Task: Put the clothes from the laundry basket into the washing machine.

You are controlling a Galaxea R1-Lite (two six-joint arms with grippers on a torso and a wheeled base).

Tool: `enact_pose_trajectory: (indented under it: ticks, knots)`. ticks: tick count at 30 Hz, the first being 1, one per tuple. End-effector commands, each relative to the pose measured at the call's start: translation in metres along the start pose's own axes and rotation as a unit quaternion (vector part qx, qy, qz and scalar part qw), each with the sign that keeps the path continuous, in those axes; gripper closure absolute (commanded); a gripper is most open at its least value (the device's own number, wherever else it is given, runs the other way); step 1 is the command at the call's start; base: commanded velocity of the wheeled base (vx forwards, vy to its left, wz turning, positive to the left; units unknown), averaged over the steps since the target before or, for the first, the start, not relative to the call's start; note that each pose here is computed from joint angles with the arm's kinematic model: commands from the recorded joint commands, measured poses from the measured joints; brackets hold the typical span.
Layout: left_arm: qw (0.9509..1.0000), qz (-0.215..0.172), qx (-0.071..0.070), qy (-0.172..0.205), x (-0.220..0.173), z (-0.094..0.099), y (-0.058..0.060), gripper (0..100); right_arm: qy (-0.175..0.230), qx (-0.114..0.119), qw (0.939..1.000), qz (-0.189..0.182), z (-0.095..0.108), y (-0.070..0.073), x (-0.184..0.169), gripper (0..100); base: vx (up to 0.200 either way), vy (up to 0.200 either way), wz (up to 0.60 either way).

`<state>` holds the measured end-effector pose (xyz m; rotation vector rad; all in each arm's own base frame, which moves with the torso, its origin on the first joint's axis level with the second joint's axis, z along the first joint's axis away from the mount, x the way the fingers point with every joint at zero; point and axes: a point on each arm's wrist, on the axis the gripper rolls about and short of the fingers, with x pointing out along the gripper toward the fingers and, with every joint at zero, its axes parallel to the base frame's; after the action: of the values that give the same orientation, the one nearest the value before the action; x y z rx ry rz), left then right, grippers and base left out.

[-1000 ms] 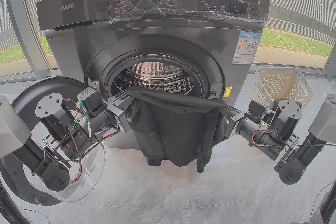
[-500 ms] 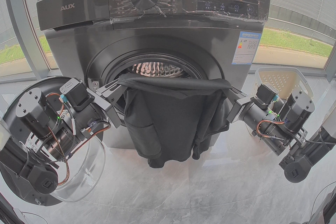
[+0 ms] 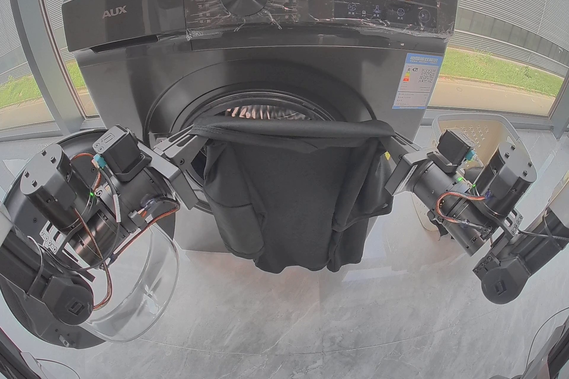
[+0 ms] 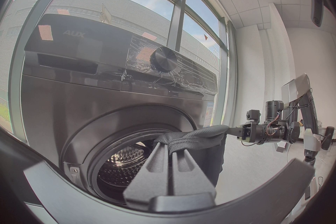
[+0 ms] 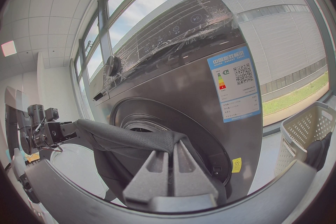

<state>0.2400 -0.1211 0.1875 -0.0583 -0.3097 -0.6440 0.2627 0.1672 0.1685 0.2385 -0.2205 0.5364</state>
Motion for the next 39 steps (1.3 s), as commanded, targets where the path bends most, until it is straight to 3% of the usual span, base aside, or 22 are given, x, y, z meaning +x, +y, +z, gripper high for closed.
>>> enact_pose_trajectory:
  ticks: [1, 11, 39]
  knots:
    - [0.9999, 0.010, 0.003, 0.002, -0.001, -0.001, 0.006, 100, -0.016, 0.000, 0.9999, -0.001, 0.008, 0.000, 0.002, 100, 0.000, 0.000, 0.00]
    - [0.9997, 0.023, 0.005, 0.008, -0.001, -0.005, 0.014, 100, -0.044, 0.003, 0.9989, -0.013, 0.021, 0.004, 0.005, 100, 0.000, 0.000, 0.00]
    - [0.9996, 0.024, 0.006, 0.011, -0.001, -0.007, 0.018, 100, -0.039, 0.006, 0.9991, -0.011, 0.019, 0.006, 0.004, 100, 0.000, 0.000, 0.00]
